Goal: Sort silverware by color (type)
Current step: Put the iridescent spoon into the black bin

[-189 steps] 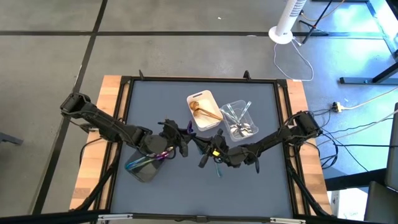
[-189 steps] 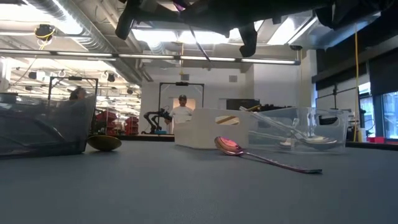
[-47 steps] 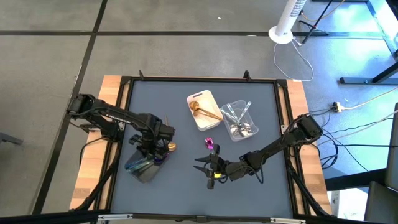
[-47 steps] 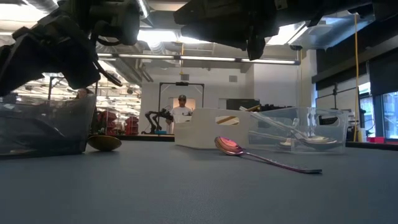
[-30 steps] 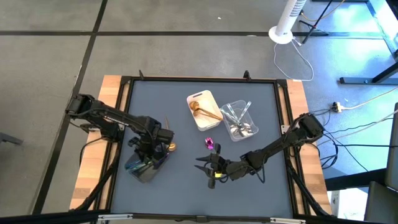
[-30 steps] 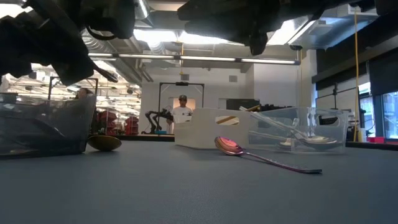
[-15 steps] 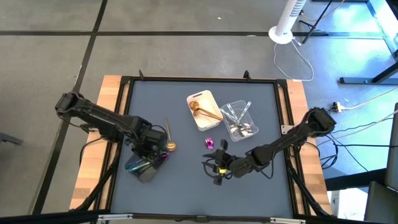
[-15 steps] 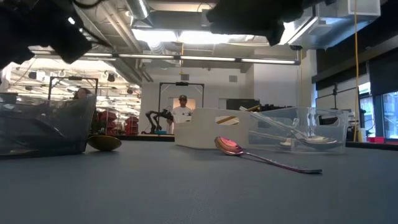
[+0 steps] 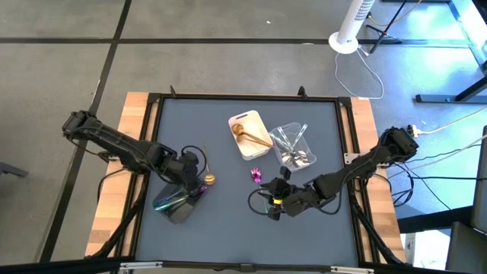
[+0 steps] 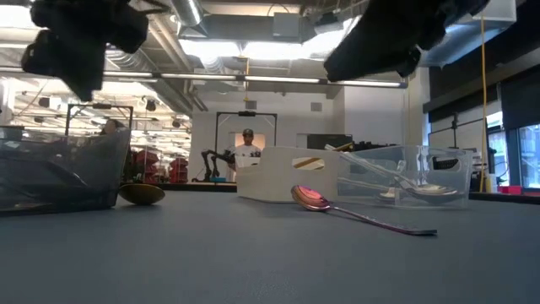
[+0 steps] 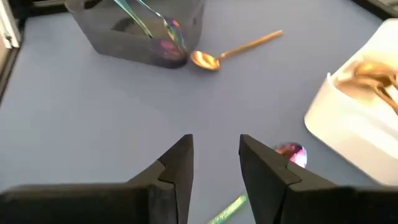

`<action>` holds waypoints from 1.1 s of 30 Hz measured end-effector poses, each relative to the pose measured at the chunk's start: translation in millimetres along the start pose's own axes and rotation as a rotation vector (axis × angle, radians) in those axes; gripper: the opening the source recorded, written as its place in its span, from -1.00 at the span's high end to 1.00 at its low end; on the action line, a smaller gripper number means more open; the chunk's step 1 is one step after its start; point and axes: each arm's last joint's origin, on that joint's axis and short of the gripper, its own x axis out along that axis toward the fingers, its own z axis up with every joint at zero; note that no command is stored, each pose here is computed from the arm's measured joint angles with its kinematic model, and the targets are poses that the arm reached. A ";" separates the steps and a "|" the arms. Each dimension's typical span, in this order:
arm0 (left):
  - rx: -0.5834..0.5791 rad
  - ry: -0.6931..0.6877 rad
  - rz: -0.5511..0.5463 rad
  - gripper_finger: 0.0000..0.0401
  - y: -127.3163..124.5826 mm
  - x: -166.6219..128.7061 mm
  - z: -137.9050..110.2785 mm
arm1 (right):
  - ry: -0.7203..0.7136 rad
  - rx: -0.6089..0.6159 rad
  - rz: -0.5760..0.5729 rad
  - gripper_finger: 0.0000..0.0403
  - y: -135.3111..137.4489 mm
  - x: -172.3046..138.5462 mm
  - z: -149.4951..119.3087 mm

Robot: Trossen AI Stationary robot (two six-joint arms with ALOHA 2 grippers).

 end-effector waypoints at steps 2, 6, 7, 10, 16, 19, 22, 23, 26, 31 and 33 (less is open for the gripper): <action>0.012 -0.026 -0.024 0.48 -3.0 0.0 0.5 | 0.023 0.016 -0.012 0.41 -1.4 0.0 -2.5; 0.045 -0.063 -0.078 0.48 -9.2 -0.4 0.5 | 0.083 0.060 -0.052 0.41 -7.3 0.8 -8.2; 0.052 -0.068 -0.091 0.48 -10.6 -0.6 0.8 | 0.098 0.072 -0.064 0.41 -8.7 0.8 -9.7; 0.061 -0.102 -0.142 0.48 -15.9 -1.4 2.7 | 0.127 0.132 -0.095 0.41 -14.7 3.2 -10.9; 0.121 -0.252 -0.245 0.48 -28.7 -5.1 9.2 | 0.210 0.261 -0.097 0.41 -27.1 10.5 -10.1; 0.145 -0.335 -0.280 0.48 -34.0 -7.7 12.5 | 0.212 0.280 -0.096 0.41 -29.1 12.3 -8.8; 0.163 -0.403 -0.294 0.48 -37.1 -9.6 14.9 | 0.211 0.280 -0.095 0.41 -28.9 12.3 -8.9; 0.167 -0.415 -0.296 0.48 -37.7 -10.1 15.4 | 0.210 0.281 -0.094 0.41 -28.8 12.3 -8.8; 0.179 -0.426 -0.299 0.48 -38.4 -10.5 15.8 | 0.213 0.278 -0.097 0.41 -28.1 14.8 -10.6; 0.179 -0.426 -0.298 0.48 -38.3 -10.3 15.8 | 0.227 0.263 -0.118 0.41 -24.4 28.0 -21.2; 0.180 -0.426 -0.299 0.48 -38.4 -10.4 15.8 | 0.240 0.253 -0.128 0.41 -22.7 35.4 -27.8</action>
